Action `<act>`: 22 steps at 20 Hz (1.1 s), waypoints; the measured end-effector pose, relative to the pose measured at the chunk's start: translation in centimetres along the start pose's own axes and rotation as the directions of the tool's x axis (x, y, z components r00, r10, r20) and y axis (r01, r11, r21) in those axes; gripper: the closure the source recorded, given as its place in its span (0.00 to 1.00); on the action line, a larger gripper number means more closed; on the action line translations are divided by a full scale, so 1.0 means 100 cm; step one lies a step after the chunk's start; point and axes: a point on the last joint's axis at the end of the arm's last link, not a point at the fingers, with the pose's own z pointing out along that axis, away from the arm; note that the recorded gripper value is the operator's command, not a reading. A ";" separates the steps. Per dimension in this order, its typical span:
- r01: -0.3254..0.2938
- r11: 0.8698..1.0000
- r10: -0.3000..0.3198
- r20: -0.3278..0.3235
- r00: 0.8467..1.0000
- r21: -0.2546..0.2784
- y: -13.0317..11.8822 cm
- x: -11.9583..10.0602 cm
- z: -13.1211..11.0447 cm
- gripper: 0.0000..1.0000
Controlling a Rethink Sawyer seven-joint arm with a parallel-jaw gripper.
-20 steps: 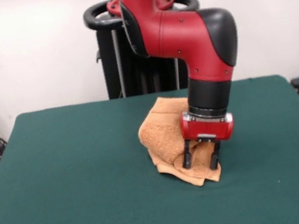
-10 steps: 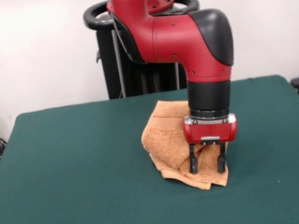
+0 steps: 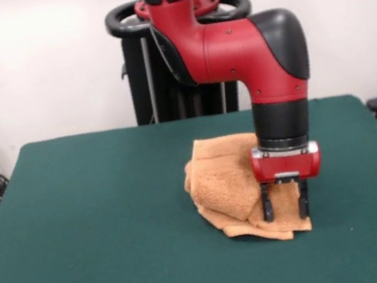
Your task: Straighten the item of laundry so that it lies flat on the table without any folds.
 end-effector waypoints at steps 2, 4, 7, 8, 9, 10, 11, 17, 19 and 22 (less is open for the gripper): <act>-0.003 1.000 0.003 0.002 1.000 -0.021 0.007 -0.002 0.000 0.00; -0.010 0.999 0.010 0.004 1.000 -0.037 0.010 -0.004 0.001 0.00; -0.016 0.999 0.017 0.006 1.000 -0.050 0.014 -0.006 0.001 0.00; -0.017 0.998 0.018 0.007 1.000 -0.054 0.016 -0.007 0.001 0.00; -0.017 0.998 0.017 0.007 1.000 -0.057 0.017 -0.007 0.000 0.00; -0.017 0.998 0.017 0.007 1.000 -0.058 0.018 -0.007 0.000 0.00; -0.017 0.998 0.017 0.007 1.000 -0.059 0.018 -0.007 0.000 0.00; -0.027 0.994 0.028 0.006 1.000 -0.102 0.034 -0.009 -0.007 0.00; -0.044 0.991 0.045 0.005 0.999 -0.126 0.039 -0.013 -0.008 0.00; -0.064 0.987 0.065 0.008 0.998 -0.149 0.042 -0.019 -0.008 0.00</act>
